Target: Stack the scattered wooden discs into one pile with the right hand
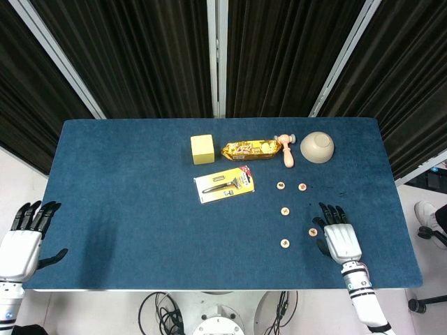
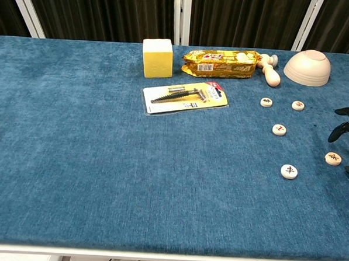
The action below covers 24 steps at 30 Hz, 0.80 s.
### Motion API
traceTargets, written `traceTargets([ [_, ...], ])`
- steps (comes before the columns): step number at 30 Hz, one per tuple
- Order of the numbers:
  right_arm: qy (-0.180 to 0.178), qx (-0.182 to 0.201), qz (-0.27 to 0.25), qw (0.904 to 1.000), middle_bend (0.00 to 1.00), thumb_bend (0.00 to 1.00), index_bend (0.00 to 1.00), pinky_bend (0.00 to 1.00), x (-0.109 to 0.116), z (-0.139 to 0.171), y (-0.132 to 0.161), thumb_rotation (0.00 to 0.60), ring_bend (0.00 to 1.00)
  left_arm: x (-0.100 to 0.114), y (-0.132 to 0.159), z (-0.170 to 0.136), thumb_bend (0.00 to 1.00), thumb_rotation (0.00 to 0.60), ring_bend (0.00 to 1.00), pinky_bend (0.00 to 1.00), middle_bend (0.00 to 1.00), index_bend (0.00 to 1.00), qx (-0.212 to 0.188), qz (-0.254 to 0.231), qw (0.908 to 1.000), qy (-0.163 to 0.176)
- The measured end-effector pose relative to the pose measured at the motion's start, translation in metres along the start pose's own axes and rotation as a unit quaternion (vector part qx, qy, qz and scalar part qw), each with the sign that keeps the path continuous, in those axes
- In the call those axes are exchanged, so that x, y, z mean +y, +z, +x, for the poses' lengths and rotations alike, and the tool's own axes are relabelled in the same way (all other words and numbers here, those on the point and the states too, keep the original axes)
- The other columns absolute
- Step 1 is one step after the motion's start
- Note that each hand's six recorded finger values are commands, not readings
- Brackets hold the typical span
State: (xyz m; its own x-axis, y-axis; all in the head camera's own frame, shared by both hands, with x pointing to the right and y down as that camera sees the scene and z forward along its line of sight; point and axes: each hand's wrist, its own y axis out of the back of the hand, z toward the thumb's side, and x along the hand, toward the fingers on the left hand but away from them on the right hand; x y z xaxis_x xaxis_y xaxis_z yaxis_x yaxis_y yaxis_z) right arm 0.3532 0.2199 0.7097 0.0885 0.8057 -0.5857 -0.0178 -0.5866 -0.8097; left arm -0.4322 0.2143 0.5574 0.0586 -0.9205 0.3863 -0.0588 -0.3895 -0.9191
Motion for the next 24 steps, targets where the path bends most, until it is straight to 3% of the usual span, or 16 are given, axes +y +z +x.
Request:
traceTargets([
  [24, -0.001, -0.001, 0.007, 1.0, 0.01, 0.34, 0.47, 0.0, -0.0063, -0.0088, 0.0095, 0.6, 0.0, -0.0014, -0.0021, 0.0, 0.13, 0.6, 0.0, 0.0, 0.09, 0.1, 0.007, -0.002, 1.0, -0.006],
])
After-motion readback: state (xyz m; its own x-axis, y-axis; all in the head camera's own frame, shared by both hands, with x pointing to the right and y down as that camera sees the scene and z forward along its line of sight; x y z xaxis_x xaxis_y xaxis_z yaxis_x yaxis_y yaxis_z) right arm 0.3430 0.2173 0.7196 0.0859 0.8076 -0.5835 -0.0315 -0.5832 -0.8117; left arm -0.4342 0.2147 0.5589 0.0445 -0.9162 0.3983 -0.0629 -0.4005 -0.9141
